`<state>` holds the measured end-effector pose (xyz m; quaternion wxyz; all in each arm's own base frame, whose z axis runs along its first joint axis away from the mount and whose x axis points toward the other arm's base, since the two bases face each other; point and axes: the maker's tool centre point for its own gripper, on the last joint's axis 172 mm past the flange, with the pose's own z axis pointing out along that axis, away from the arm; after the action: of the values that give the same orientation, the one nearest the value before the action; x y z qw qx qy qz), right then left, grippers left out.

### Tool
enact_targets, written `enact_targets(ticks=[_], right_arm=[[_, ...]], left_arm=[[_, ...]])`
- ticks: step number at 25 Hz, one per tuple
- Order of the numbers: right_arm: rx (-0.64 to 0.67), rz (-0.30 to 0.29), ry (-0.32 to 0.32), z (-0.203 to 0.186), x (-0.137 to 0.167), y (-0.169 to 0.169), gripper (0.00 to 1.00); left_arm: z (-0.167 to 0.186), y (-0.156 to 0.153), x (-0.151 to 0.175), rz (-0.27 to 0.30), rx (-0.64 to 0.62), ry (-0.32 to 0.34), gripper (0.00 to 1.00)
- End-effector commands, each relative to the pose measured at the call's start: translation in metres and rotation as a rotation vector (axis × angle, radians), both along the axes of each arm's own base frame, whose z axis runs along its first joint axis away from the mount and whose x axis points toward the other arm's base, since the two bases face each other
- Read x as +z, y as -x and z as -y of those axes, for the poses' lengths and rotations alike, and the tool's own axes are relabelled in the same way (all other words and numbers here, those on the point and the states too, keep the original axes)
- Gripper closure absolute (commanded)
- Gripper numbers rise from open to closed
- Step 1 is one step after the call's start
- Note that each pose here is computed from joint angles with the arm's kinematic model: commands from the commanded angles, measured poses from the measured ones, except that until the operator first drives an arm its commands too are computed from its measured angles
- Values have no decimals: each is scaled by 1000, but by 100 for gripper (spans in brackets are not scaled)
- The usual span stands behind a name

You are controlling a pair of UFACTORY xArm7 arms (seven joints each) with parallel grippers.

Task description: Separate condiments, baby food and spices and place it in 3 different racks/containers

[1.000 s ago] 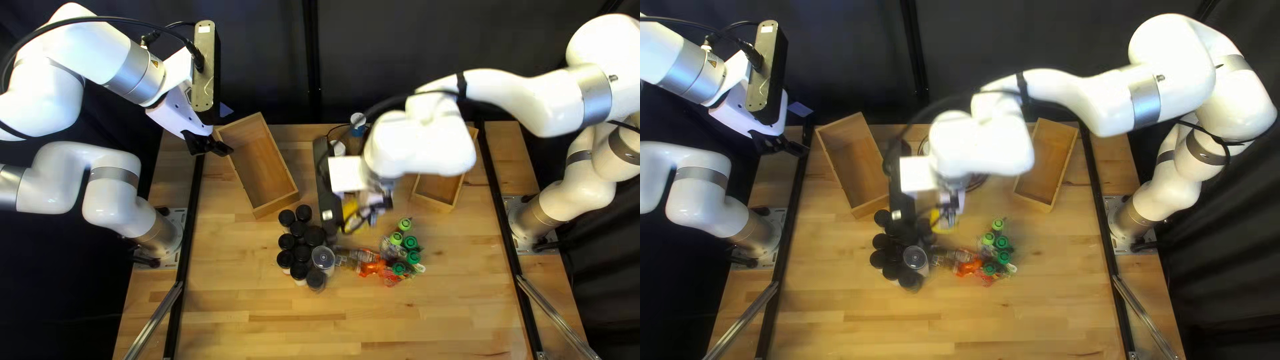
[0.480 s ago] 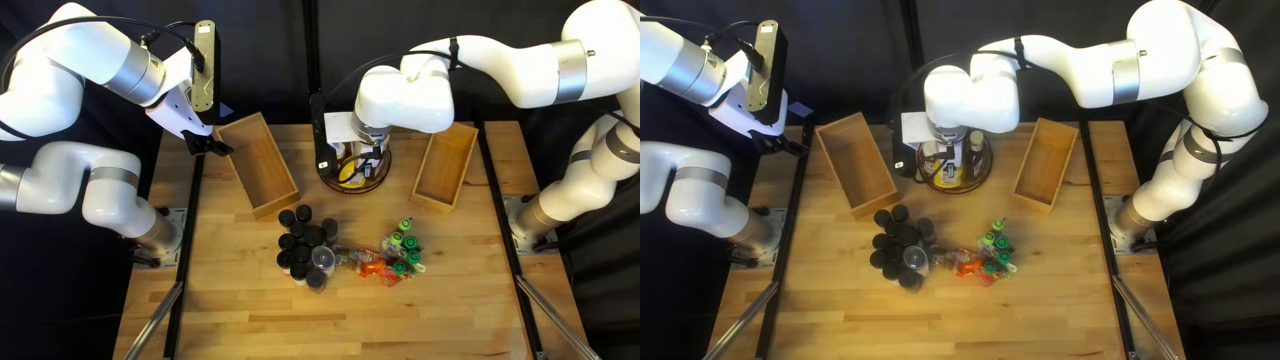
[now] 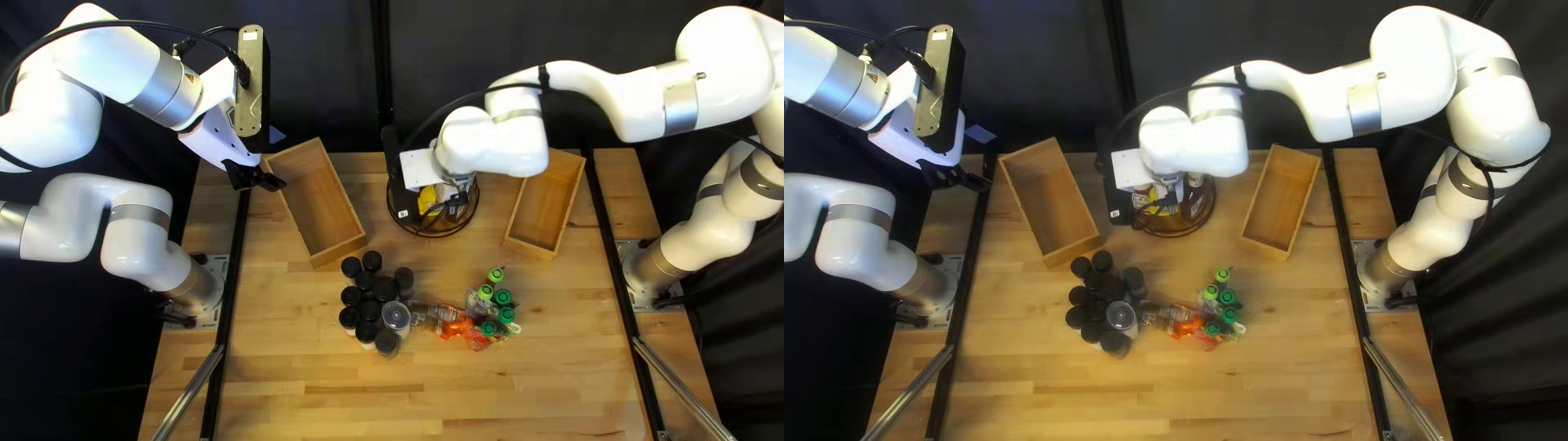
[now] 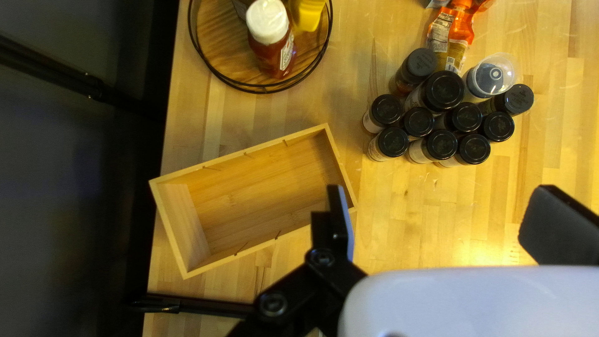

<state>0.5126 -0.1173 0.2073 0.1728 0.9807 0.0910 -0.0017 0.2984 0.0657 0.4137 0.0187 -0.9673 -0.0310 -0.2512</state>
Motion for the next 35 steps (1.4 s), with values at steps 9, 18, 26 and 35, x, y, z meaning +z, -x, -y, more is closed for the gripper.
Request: enact_targets(ticks=[9,18,26,35], right_arm=[[28,-36,-30,-8,-29,0,100],[49,-57,-79,-10,-40,-1,63],[69,-62,-110,-15,-36,-1,25],[166,59,-323,-63,26,13,0]], left_arm=[[0,0,0,0,0,0,0],[0,0,0,0,0,0,0],[0,0,0,0,0,0,0],[0,0,0,0,0,0,0]])
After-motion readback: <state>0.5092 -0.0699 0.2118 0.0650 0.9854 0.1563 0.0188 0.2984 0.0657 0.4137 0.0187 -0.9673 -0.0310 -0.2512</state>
